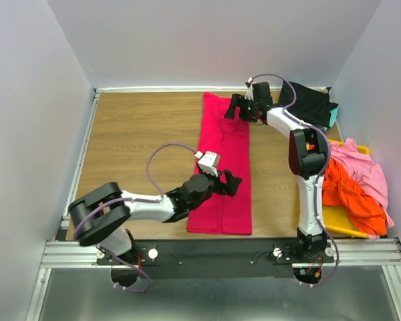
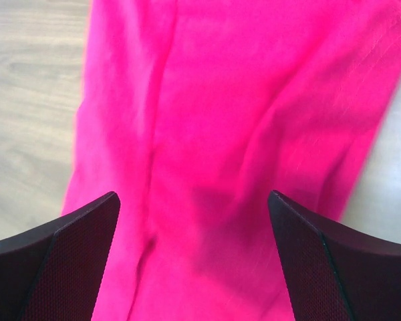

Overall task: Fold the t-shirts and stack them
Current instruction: Fold the tshirt

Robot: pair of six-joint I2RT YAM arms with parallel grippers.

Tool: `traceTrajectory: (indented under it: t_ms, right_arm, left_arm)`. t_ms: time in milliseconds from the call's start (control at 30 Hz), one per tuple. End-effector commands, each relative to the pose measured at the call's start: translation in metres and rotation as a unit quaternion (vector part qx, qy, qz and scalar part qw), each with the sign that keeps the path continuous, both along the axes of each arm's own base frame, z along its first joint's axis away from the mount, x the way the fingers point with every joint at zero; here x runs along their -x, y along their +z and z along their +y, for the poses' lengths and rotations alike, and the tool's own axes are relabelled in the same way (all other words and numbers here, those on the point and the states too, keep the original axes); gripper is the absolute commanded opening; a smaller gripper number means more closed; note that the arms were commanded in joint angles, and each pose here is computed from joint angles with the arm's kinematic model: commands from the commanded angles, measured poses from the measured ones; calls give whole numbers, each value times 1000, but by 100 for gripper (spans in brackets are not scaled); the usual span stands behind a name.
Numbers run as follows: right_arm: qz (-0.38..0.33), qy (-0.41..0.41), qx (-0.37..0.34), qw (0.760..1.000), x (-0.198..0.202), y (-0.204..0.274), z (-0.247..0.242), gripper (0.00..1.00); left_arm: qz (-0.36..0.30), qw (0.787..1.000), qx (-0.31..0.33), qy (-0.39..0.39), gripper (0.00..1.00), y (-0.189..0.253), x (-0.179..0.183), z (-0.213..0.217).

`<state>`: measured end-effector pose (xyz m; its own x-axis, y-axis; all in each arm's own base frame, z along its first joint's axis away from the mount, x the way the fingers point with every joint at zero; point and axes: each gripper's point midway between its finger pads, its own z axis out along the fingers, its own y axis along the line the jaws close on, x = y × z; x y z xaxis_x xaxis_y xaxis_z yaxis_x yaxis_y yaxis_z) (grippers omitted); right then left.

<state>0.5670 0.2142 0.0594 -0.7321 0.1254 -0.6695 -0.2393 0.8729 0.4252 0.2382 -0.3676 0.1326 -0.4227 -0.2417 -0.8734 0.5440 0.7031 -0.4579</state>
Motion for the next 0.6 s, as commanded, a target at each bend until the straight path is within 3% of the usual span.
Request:
traceTrajectory:
  t_ms: [0,67,100,300,367,567]
  right_arm:
    - [-14,-4,0,1000,37,51,4,98]
    - [-30,-7,7,999,58,71,5,98]
    - [-10,-13,24,1000,80,51,3,98]
    - [8,-49,52,997,161,38,-12,97]
    - [40,-57,67,995,198,8,-16,97]
    - [66,-79,74,992,280,-13,-31,96]
  left_arm:
    - [13,996,-53,69,93,-18,-5,43]
    - [31,995,-53,83,93,-24,-2,53]
    - [38,993,-63,92,93,-31,1,64]
    - [90,988,-88,87,93,-55,21,82]
    - [112,983,-113,89,93,-67,29,90]
    - [138,980,-108,96,92,-77,46,106]
